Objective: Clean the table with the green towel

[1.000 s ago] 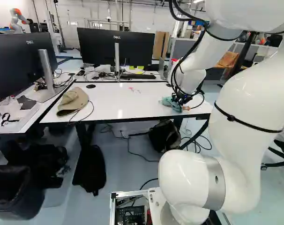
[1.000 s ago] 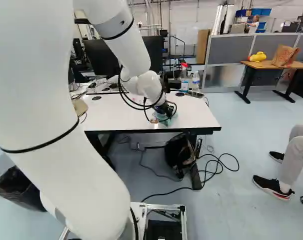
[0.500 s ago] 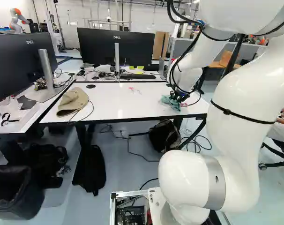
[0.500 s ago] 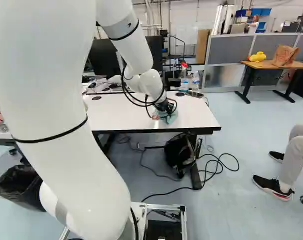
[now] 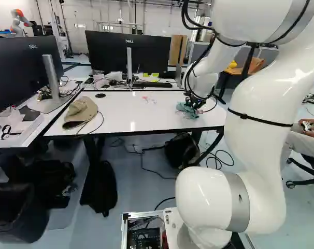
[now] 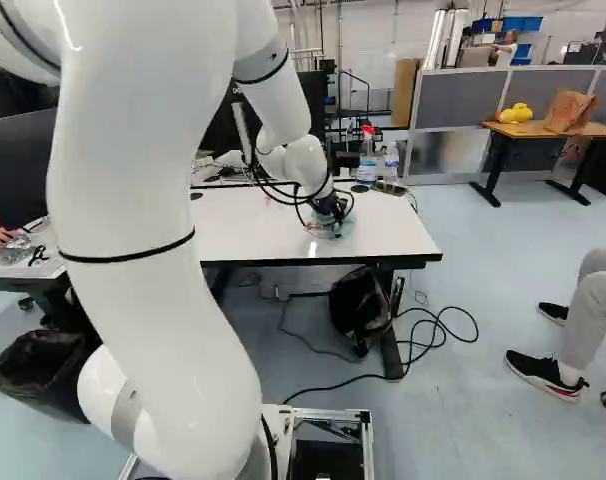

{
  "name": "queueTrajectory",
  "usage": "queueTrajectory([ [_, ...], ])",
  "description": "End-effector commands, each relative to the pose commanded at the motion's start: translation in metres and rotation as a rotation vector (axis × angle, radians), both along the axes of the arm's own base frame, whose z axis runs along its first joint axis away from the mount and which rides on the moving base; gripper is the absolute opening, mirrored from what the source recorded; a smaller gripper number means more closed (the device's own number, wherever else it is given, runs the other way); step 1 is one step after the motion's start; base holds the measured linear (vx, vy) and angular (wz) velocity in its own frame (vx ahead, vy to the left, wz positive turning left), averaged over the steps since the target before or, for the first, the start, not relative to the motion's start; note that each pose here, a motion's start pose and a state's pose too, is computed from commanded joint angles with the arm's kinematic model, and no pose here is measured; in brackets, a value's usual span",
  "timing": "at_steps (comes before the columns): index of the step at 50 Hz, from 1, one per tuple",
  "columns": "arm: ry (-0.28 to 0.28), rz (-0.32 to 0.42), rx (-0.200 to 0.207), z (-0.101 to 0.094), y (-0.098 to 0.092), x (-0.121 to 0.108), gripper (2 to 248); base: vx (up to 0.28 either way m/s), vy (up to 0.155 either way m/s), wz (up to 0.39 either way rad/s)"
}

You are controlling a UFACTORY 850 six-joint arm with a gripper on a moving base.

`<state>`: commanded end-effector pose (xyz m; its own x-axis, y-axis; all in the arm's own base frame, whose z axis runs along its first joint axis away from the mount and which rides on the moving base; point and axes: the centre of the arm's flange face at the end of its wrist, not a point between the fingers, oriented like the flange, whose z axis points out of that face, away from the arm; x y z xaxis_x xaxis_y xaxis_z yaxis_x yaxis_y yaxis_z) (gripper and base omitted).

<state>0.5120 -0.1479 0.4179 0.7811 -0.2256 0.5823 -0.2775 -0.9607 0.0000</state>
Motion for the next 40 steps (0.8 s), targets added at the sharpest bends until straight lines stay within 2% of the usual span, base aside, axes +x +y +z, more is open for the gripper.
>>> queueTrajectory([
  [24, -0.018, 0.045, -0.005, -0.002, 0.014, 0.042, 55, 0.000, 0.000, 0.000],
  [40, -0.016, 0.091, -0.004, -0.002, 0.041, 0.044, 55, 0.000, 0.000, 0.000],
])
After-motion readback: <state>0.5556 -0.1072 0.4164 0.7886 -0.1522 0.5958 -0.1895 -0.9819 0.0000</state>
